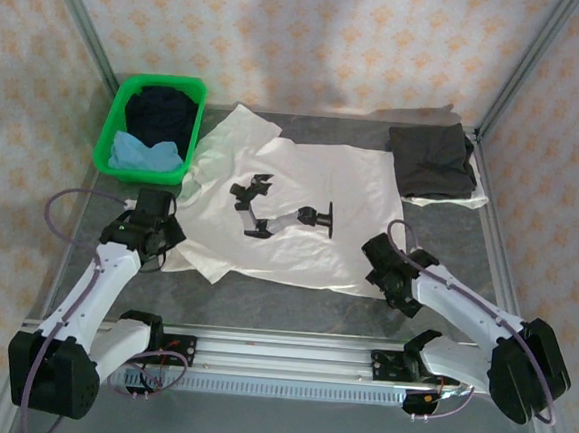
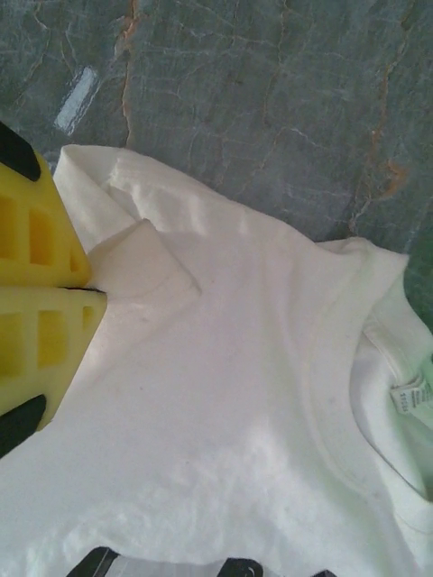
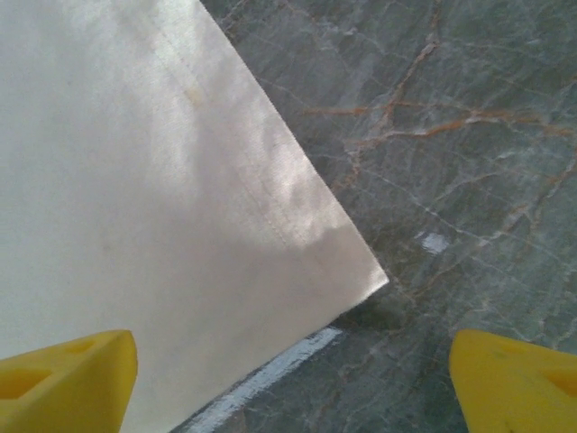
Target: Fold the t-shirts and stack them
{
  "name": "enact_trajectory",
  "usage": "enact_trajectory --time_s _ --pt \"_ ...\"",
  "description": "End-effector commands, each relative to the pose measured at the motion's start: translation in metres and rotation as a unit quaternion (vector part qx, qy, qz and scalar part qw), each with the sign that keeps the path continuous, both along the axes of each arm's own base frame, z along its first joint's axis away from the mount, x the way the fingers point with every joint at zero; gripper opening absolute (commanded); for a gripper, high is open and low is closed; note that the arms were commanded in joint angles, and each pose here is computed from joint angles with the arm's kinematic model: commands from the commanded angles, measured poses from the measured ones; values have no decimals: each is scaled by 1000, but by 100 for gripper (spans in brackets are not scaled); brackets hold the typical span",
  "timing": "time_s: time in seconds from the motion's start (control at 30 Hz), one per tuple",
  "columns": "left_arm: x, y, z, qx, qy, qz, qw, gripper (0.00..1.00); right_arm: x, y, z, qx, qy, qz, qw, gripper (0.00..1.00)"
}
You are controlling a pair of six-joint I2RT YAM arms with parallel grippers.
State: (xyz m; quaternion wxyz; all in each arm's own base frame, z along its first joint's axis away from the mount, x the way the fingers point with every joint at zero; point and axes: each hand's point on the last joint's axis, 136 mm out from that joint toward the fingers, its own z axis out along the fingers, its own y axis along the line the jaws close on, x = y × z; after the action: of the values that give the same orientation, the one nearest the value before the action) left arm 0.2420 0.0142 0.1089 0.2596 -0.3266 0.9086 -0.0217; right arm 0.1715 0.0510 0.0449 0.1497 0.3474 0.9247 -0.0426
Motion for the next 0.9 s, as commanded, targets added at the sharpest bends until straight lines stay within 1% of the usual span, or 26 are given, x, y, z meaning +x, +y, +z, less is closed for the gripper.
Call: enact_trajectory --time_s 0.0,0.1,0.2,0.3,0.4,0.47,0.6,0.67,0.73,0.77,0.87 --pt "-2 2 12 7 -4 -4 1000 0 6 5 -8 22 -20 -32 999 88" --pt "2 2 20 10 -13 -7 1000 0 10 8 -18 34 -28 -49 998 87" --pt "6 2 27 13 -17 -10 1000 0 11 4 -26 25 -33 -68 997 86" --pt "11 1 33 12 -25 -14 1000 0 14 2 -31 25 -44 -80 996 81" --pt "16 0 38 11 -30 -18 999 0 18 0 -33 25 -62 -84 994 67" --pt "19 -1 41 9 -32 -21 999 0 21 -1 -29 21 -68 -80 994 53" --pt "27 -4 43 8 -35 -27 999 0 28 -11 -7 -9 -87 -67 994 31" --pt "35 -6 45 8 -35 -32 999 0 35 -14 6 -17 -109 -55 992 15" --pt "43 -7 46 12 -33 -36 999 0 42 -14 14 -17 -118 -42 992 2" --pt "48 -8 46 15 -31 -38 999 0 44 -15 18 -17 -118 -38 992 0" --pt "67 -12 47 23 -28 -44 998 0 54 -17 30 -27 -116 -24 993 0"
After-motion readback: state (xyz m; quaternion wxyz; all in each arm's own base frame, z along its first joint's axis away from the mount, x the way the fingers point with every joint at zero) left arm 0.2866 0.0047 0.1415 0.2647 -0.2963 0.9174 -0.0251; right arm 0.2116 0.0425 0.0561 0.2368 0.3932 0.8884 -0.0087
